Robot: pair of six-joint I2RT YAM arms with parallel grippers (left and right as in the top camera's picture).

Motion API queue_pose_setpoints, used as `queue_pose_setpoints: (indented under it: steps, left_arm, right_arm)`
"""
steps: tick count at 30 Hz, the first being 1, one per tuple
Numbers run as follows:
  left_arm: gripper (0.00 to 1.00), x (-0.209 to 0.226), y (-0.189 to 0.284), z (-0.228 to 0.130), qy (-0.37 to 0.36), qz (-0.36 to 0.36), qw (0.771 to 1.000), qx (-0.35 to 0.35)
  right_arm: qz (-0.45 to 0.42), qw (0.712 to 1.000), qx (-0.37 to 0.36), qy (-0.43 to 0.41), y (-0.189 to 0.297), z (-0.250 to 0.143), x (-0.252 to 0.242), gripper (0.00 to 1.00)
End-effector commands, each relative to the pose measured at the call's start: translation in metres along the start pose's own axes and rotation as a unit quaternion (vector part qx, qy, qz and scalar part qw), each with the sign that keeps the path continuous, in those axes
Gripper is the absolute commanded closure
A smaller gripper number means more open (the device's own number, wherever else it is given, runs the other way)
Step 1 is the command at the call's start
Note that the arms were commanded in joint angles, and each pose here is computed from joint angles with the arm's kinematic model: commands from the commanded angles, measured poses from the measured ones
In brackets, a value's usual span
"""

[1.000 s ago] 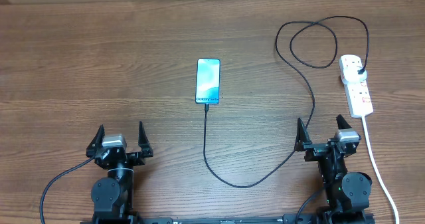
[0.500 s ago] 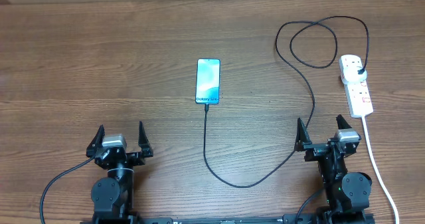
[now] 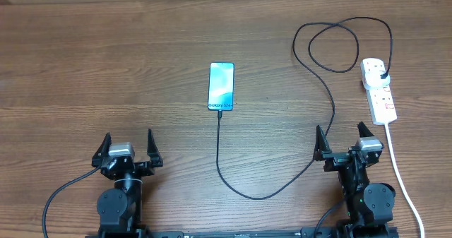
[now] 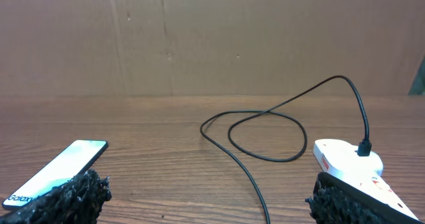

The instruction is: Plug charger to phone and switch on socket

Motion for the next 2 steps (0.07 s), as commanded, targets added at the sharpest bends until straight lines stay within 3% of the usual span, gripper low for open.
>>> queue_pose_setpoints:
  steps: [1, 2]
  left_arm:
    - [0.00, 0.0000, 0.0003, -0.0005, -0.011, -0.004, 1.000, -0.001]
    - [0.00, 0.0000, 0.0003, -0.0005, -0.011, -0.004, 1.000, -0.001]
  right_arm:
    - [-0.005, 1.000, -0.001, -0.001, -0.0002, -0.0023, -0.0003, 0.00]
    - [-0.005, 1.000, -0.001, -0.001, -0.0002, -0.0022, -0.0004, 0.00]
Point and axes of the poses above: each gripper's point midway between its finger pads, its own y axis back along the fingers, its own x axis along the line the jaws close on, z = x × y, the point moved 10 cm from there along y, back along the fingers, and after that the axes turned 14 degrees about y, right-handed, at the moved point
